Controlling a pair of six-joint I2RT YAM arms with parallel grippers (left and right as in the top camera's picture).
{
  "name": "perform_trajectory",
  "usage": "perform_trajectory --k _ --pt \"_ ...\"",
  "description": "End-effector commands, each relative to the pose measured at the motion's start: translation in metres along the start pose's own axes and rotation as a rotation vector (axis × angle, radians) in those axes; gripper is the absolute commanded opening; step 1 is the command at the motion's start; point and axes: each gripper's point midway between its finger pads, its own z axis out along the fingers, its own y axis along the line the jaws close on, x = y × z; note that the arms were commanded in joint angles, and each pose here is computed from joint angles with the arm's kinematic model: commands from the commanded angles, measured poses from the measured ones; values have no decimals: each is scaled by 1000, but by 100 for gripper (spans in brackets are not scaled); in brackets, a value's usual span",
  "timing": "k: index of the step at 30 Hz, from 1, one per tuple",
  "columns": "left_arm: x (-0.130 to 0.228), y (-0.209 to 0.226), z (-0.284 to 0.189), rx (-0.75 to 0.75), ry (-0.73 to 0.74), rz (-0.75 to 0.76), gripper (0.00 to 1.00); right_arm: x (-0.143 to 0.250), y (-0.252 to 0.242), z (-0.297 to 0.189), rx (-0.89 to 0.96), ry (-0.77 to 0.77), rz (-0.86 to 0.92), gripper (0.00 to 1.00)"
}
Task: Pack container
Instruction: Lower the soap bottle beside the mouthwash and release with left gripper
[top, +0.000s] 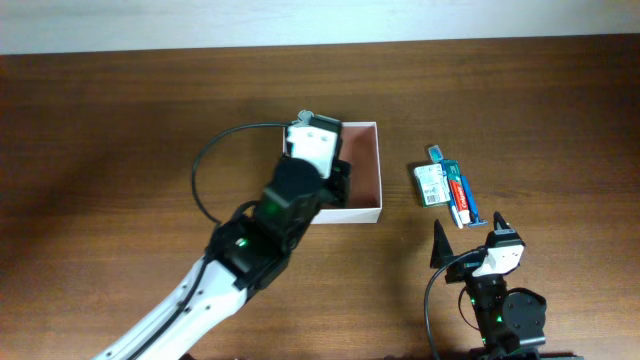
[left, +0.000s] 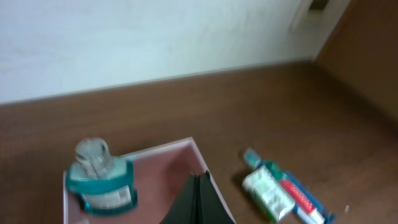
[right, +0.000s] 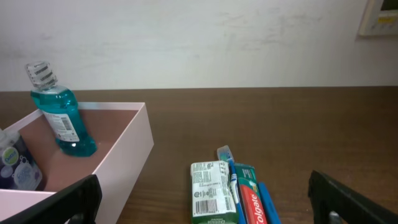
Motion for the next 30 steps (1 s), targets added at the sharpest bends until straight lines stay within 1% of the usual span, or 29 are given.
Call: perform_trajectory --k 1,3,7,10,13,16,18,20,25,29,30 --pt "-14 -2 12 -45 33 33 1 3 -1 0 1 6 8 99" --pt "-16 -5 24 -63 112 82 1 3 -1 0 1 6 8 99" --pt "-18 -10 42 -82 222 162 1 3 -1 0 1 6 8 99" --pt "-14 -15 57 -76 297 253 1 3 -1 0 1 6 8 99" --pt "-1 -23 73 -22 385 379 1 3 -1 0 1 6 8 99" --pt "10 -21 83 -11 455 462 0 3 -1 0 1 6 8 99" --pt "22 -26 90 59 497 526 0 3 -1 0 1 6 8 99" --pt "32 -27 96 106 524 549 0 3 -1 0 1 6 8 99" --pt "57 -10 103 91 612 555 0 3 -1 0 1 6 8 99" --pt "71 3 96 94 689 597 0 3 -1 0 1 6 8 99" --pt "75 8 93 101 715 626 0 3 -1 0 1 6 8 99"
